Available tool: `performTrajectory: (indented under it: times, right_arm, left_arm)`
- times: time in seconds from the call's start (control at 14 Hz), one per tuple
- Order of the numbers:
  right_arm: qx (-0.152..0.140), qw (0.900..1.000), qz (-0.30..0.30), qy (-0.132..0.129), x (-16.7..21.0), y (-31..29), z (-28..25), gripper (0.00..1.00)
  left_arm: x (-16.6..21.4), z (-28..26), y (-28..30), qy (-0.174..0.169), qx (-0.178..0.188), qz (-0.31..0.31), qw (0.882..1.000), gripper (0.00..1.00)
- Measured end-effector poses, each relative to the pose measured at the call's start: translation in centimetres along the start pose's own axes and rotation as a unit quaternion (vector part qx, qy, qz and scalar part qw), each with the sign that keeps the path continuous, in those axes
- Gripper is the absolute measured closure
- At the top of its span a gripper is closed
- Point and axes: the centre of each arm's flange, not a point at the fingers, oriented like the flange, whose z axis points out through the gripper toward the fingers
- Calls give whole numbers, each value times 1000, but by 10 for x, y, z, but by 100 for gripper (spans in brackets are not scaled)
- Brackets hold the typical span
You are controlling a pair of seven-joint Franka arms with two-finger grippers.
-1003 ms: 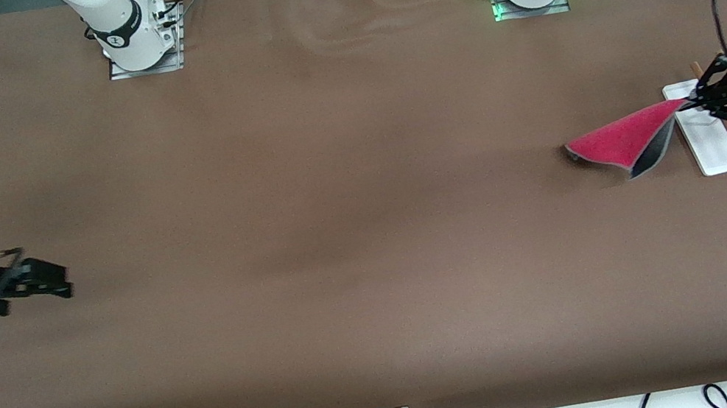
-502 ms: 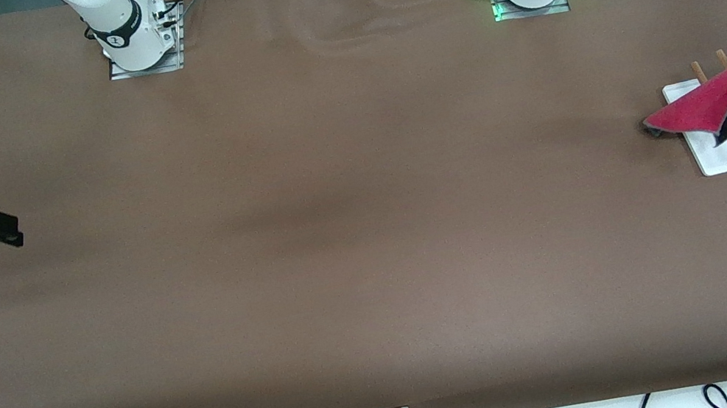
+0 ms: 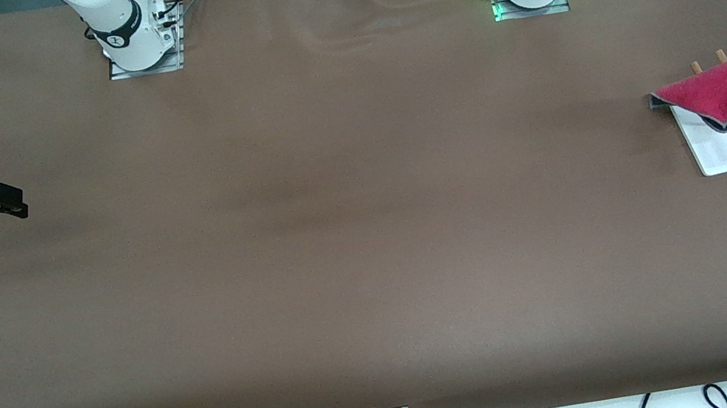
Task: Pass towel and hang on rack
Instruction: 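Lower the towel over the wooden dowels with the left gripper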
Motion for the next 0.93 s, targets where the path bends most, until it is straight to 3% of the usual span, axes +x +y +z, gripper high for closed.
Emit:
performTrajectory:
  times: [0.93]
  right_arm:
    - [16,1000,25,8,-14,-3,-4,0]
  left_arm:
    - [-122,11,-4,31,17,52,998,98]
